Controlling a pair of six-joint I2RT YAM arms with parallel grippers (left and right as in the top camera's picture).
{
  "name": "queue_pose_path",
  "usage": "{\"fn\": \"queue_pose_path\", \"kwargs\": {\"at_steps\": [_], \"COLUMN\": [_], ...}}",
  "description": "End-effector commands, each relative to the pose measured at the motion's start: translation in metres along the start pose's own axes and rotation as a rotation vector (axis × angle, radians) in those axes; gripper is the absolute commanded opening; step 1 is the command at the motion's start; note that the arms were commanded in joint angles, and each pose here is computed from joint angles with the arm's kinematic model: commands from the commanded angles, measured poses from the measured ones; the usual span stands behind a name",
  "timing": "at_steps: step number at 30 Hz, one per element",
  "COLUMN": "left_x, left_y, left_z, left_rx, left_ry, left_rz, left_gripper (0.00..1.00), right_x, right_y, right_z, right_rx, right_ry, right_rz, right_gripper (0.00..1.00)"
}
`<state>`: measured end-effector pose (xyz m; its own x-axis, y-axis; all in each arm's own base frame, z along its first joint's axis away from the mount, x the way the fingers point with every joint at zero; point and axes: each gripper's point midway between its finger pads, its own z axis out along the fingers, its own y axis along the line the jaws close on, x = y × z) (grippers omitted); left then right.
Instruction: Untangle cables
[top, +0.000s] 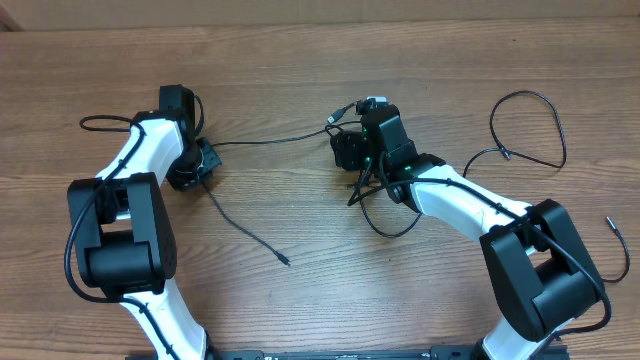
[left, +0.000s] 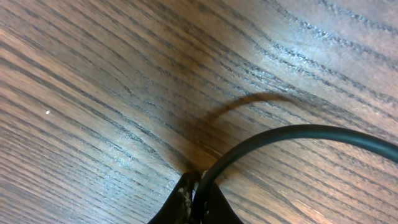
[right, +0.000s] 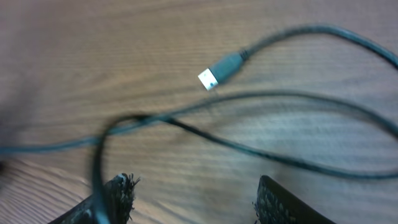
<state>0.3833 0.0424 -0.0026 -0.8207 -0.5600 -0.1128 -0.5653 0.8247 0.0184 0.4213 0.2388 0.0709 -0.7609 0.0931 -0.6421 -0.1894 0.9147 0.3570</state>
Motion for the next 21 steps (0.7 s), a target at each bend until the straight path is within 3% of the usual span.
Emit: {"fn": "queue_pose_path", "kwargs": {"at_steps": [1,5,7,13,17,21], "left_x": [0.028,0.028,0.028,0.028,0.030,0.036], "left_y": [0.007,0.007,0.007,0.006,0.004,-0.020], "left_z": [0.034,0.035,0.035,0.035,0.036,0.034], "left_rx": [-0.033,-0.031,-0.030,-0.030,-0.016,0.131], "left_ry": [0.093,0.089,0.088,0.087,0.099,0.134], "left_rz": [0.000,0.000,0.000,0.000,0.006,0.169], "left_gripper": [0.08,0.09,0.09,0.09,0.04,0.08], "right_x": [-0.005,0.000,0.005,0.007,-0.017,-0.034], "right_y": [0.010,0.007,0.005,0.035,0.052,0.056], "right_z": [-0.001,-0.001,-0.001,-0.014,-0.055,-0.098], "right_rx": [-0.040,-0.030,-0.020,-0.176,-0.220,-0.223], "right_ry": [-0.018,0.003,0.025,0.069,0.017,-0.029], "right_rz": [-0.002,-0.001,0.000,-0.002,-0.008,-0.009], "right_gripper": [0.61,0.36,0.06,0.04,0.04,0.04]}}
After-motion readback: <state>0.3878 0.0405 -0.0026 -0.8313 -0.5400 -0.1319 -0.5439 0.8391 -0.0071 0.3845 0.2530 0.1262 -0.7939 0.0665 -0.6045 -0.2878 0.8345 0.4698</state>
